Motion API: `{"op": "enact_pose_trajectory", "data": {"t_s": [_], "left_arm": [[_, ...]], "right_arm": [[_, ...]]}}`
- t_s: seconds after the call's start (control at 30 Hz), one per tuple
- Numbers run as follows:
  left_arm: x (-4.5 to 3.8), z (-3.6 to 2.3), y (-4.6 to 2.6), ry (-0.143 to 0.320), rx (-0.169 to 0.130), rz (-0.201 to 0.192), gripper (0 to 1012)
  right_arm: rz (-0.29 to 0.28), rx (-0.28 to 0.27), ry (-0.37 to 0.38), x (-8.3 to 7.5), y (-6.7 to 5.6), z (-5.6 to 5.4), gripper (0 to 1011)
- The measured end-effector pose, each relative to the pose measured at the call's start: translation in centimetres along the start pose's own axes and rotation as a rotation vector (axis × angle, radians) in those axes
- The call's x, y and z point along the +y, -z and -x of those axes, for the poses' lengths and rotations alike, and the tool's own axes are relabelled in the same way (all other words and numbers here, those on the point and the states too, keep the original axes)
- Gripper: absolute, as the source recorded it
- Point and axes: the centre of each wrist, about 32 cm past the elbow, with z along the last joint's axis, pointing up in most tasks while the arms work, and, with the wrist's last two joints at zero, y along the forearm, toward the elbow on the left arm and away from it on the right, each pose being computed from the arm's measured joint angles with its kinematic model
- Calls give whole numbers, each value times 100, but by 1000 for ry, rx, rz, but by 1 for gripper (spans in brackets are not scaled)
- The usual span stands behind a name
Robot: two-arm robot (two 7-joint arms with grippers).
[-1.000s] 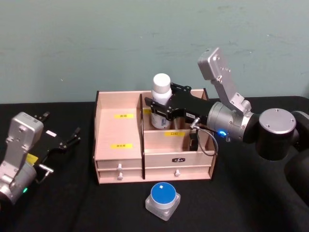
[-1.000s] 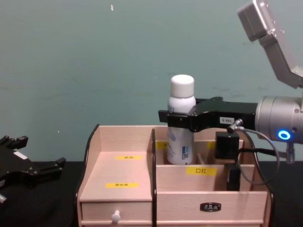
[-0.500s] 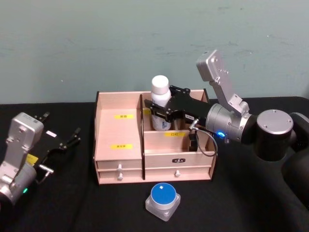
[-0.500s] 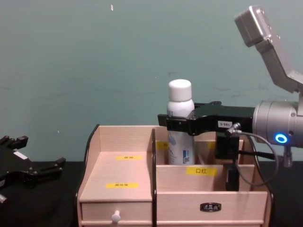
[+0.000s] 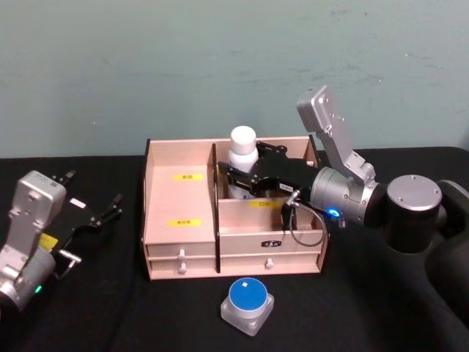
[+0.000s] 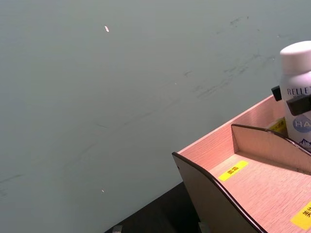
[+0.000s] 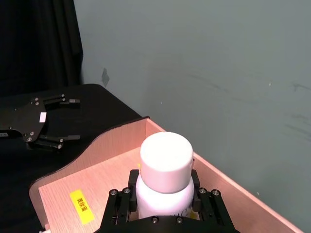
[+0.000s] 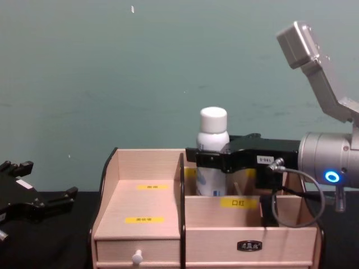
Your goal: Pick up the facial cleanser and watermelon frost from the table and place them into the tiered storage box.
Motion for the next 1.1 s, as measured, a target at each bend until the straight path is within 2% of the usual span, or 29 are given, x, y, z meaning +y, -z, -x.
{"op": "enact_pose_trajectory", "data": {"t_s": [0.3,0.43,0.57,0.7,0.87,1.1], "left_arm": [[0,0,0,0,0,0,1010],[0,0,0,0,0,0,1010],[0,0,0,0,0,0,1010],[0,0,0,0,0,0,1010],[0,0,0,0,0,0,1010],[0,0,0,0,0,0,1010]], "right_arm": [[3,1,-1,-2,3,4,622],[2,0,-1,-2,2,4,772],[-2,3,-3,-22,6,7,848],[-12,7,-5,-53,-6,6,978],[-19,1,-7,-96,-67,2,1000],[-20,-49,2,-202,-243,-25,1000]]}}
